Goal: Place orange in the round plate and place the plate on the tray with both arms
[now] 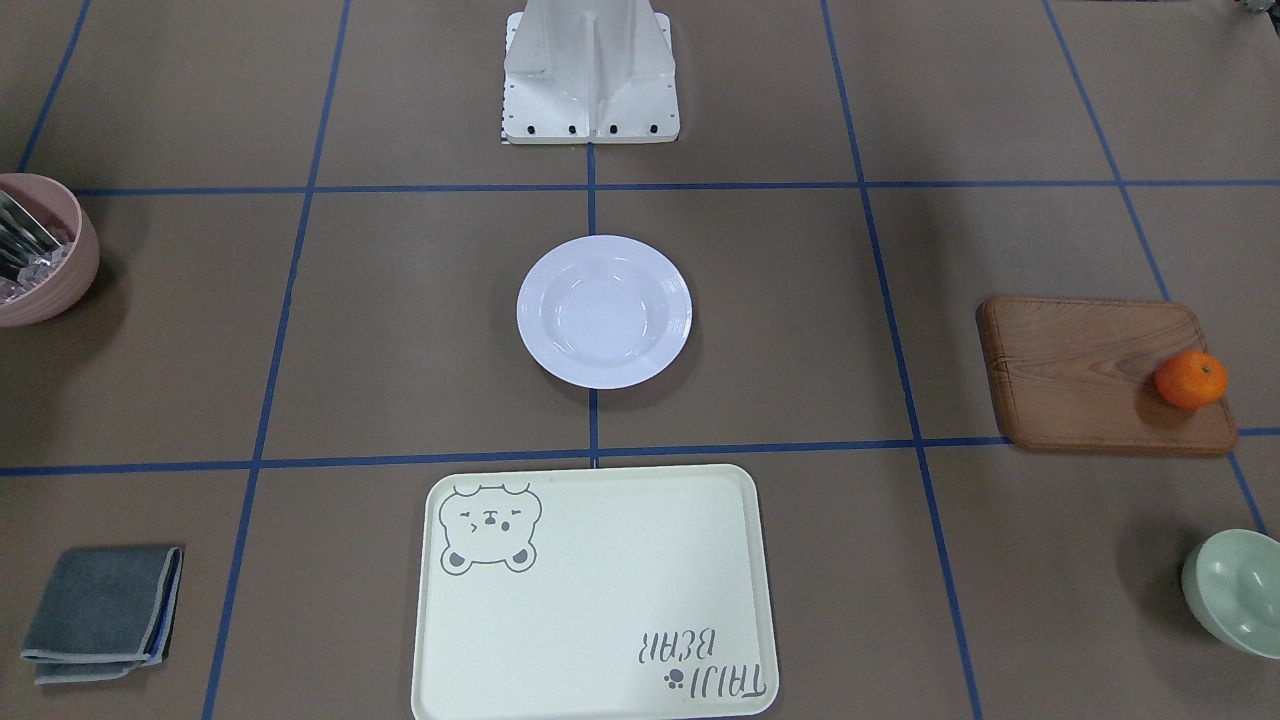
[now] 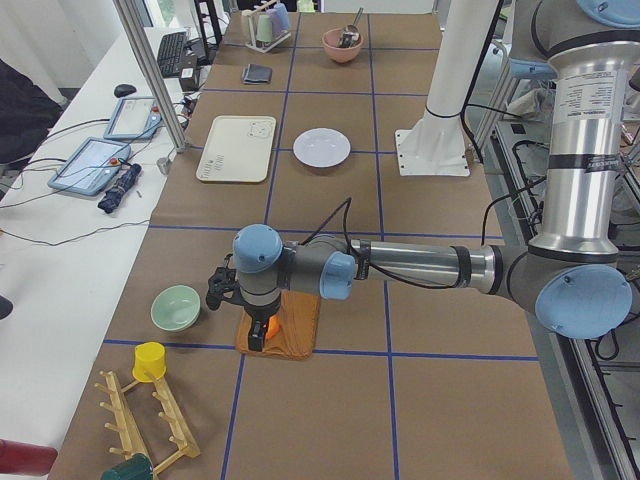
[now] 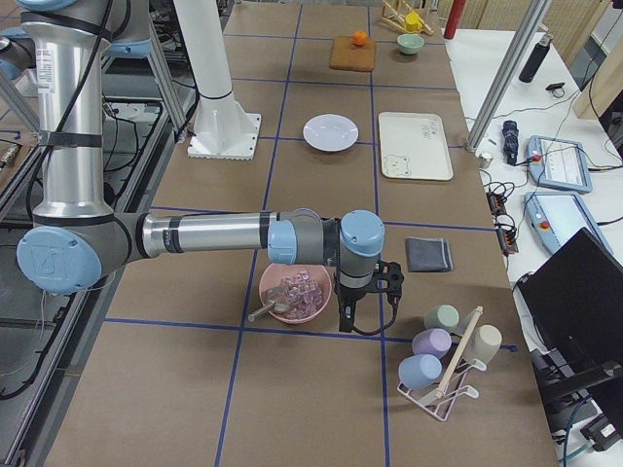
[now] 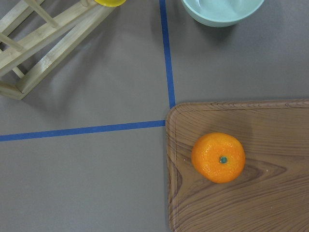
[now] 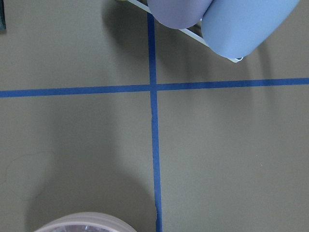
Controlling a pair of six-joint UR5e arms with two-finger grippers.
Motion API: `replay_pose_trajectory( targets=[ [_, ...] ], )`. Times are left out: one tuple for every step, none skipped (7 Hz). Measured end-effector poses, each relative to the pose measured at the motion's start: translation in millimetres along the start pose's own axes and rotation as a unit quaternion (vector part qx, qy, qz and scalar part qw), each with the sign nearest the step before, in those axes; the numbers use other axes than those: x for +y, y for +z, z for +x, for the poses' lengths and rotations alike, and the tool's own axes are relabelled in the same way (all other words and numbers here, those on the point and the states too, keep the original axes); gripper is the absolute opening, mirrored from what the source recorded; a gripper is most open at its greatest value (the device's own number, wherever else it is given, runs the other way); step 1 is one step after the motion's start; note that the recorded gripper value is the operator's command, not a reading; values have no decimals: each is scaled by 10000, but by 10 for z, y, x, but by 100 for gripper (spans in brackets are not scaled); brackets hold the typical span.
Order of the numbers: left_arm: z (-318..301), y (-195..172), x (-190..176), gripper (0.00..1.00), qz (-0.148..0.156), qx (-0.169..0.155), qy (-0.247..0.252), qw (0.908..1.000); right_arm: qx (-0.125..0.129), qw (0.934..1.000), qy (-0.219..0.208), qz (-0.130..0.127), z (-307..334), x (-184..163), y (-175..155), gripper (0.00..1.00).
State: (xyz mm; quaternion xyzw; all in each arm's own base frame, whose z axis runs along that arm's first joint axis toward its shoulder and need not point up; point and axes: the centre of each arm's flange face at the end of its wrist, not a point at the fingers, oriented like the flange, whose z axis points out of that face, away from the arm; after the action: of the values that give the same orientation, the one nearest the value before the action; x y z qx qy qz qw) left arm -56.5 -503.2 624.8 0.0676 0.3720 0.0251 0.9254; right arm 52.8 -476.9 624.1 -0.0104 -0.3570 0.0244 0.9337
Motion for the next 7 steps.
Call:
replay_pose_trajectory(
  targets=[
    [-8,6,1,98,-5,-18,-2,10000,1,10000,-15,14,-12,-11,-13,100],
    [-12,9,2,98,-6,-34,-1,10000,2,10000,-27,27,-23,-18,-25,100],
    [-12,9,1,98,-3,-42,4,10000,-1,10000,-37,41,-34,-21,-39,100],
    [-6,3,-1,98,5,-47,13,10000,-13,10000,-36,68,-35,-20,-67,100],
    [8,-2,-9,98,15,-50,36,10000,-23,9999,-15,99,-19,-11,-100,100],
    [40,-4,-25,98,27,-38,71,10000,-11,9999,21,112,12,0,-112,100],
    [131,-1,-67,98,35,-2,117,9999,-10,9999,30,128,15,-8,-127,100]
  ],
)
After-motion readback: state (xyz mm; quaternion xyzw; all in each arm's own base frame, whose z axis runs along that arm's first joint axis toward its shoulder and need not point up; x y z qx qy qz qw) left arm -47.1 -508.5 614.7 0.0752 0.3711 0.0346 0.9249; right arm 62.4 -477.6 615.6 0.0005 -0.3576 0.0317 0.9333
